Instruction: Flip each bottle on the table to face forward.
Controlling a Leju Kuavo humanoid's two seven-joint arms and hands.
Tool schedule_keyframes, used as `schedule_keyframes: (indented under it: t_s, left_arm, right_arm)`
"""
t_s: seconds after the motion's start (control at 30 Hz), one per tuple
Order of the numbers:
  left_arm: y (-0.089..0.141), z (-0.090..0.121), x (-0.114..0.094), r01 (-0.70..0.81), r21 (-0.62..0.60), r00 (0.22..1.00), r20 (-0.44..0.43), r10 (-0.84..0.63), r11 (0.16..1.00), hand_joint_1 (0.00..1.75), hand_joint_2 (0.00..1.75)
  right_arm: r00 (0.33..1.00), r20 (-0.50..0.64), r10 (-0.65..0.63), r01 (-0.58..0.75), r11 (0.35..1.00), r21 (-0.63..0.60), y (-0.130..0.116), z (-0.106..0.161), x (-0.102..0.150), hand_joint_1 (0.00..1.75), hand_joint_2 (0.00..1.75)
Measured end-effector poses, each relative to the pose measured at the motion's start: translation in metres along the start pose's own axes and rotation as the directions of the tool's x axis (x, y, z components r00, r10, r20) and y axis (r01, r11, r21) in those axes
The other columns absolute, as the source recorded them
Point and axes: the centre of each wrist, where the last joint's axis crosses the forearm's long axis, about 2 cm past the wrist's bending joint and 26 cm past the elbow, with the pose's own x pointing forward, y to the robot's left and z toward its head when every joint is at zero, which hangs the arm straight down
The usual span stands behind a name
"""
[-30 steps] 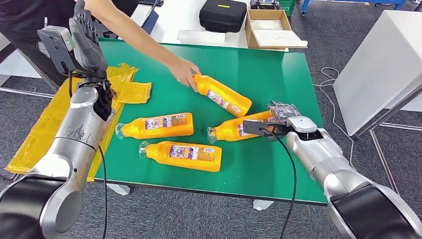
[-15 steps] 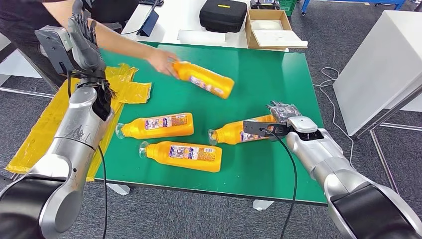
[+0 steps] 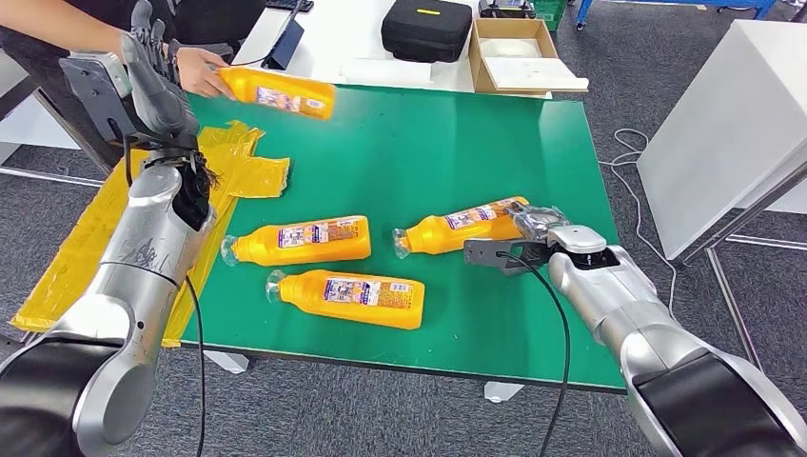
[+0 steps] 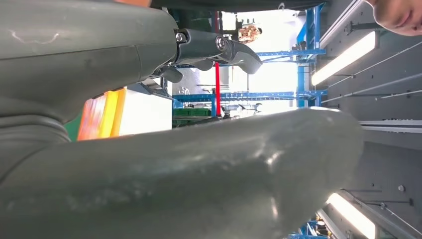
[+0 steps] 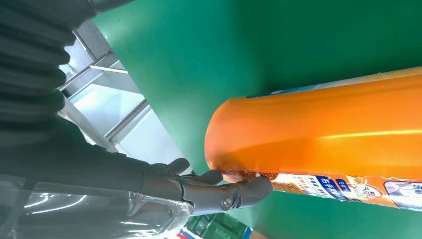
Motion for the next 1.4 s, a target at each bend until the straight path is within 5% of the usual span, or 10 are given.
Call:
schedule_keyframes:
  t_s: [0.5, 0.63, 1.03, 1.4]
  left_arm:
    - [0.003, 0.0, 0.0, -0.006, 0.014, 1.0, -0.002, 0.006, 1.0, 0.0, 0.0]
    - [0.005, 0.0, 0.0, -0.006, 0.014, 1.0, -0.002, 0.006, 1.0, 0.0, 0.0]
    - [0.011, 0.0, -0.001, -0.005, 0.011, 1.0, -0.001, 0.005, 1.0, 0.0, 0.0]
    - [0.013, 0.004, -0.003, 0.009, 0.007, 1.0, -0.012, -0.009, 1.0, 0.0, 0.0]
  right_arm:
    - [0.997, -0.05, 0.055, -0.056, 0.998, -0.023, 0.003, -0.001, 0.003, 0.0, 1.75]
    - [0.998, -0.039, 0.057, -0.059, 0.997, -0.056, 0.001, -0.001, 0.004, 0.0, 0.0]
    - [1.0, 0.022, 0.01, -0.006, 0.98, -0.197, -0.048, 0.009, -0.007, 0.0, 0.0]
    - [0.999, 0.052, 0.005, 0.006, 0.976, -0.218, -0.061, 0.013, -0.016, 0.0, 0.0]
